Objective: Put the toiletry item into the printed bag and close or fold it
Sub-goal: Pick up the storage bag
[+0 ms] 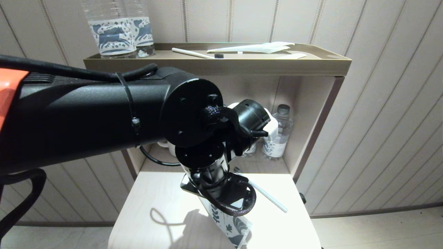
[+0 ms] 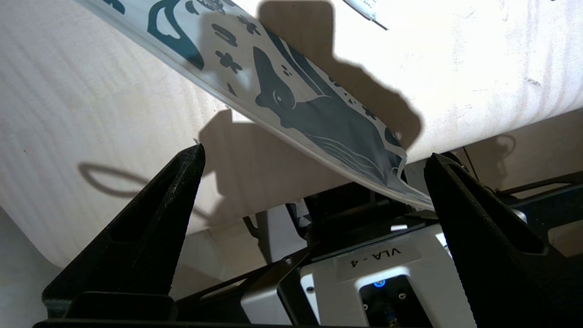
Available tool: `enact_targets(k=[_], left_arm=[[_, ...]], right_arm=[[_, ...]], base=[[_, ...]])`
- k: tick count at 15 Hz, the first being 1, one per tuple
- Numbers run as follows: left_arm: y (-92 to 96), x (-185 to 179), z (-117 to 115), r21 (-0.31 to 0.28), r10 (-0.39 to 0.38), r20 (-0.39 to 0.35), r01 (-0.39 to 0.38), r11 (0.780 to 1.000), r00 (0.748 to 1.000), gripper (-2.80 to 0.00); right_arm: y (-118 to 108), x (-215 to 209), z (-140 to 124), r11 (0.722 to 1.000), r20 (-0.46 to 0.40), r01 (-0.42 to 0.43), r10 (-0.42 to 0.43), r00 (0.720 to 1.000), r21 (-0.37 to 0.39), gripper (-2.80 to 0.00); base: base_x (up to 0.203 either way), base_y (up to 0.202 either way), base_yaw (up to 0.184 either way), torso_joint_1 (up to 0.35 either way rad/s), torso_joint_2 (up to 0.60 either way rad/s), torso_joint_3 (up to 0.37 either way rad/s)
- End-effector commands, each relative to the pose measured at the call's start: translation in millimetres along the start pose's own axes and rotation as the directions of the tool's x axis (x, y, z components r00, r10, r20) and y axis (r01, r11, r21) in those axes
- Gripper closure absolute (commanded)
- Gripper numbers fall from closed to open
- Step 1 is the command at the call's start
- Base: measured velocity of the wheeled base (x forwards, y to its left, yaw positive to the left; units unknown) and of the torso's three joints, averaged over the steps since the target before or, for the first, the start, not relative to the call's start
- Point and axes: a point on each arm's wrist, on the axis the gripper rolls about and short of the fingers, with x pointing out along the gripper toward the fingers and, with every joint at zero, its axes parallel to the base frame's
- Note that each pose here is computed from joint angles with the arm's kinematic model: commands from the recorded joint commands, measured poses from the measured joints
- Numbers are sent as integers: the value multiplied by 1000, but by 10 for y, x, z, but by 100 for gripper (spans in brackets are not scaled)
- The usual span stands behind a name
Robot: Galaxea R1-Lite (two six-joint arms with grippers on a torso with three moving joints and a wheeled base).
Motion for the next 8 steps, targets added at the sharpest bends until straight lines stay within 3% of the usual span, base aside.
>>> enact_targets(k=[1, 8], left_arm=[[-16, 52, 7, 0, 7, -6, -7, 1000, 1000, -280], [-37, 138, 10, 49, 21, -20, -20, 999, 1000, -280]], right_arm=[[0, -1, 4, 1000, 1, 0, 0, 1000, 0, 0], [0, 0, 0, 1000, 0, 0, 0, 1000, 0, 0]], base=[[0, 0, 0, 0, 0, 0], [0, 0, 0, 0, 0, 0]])
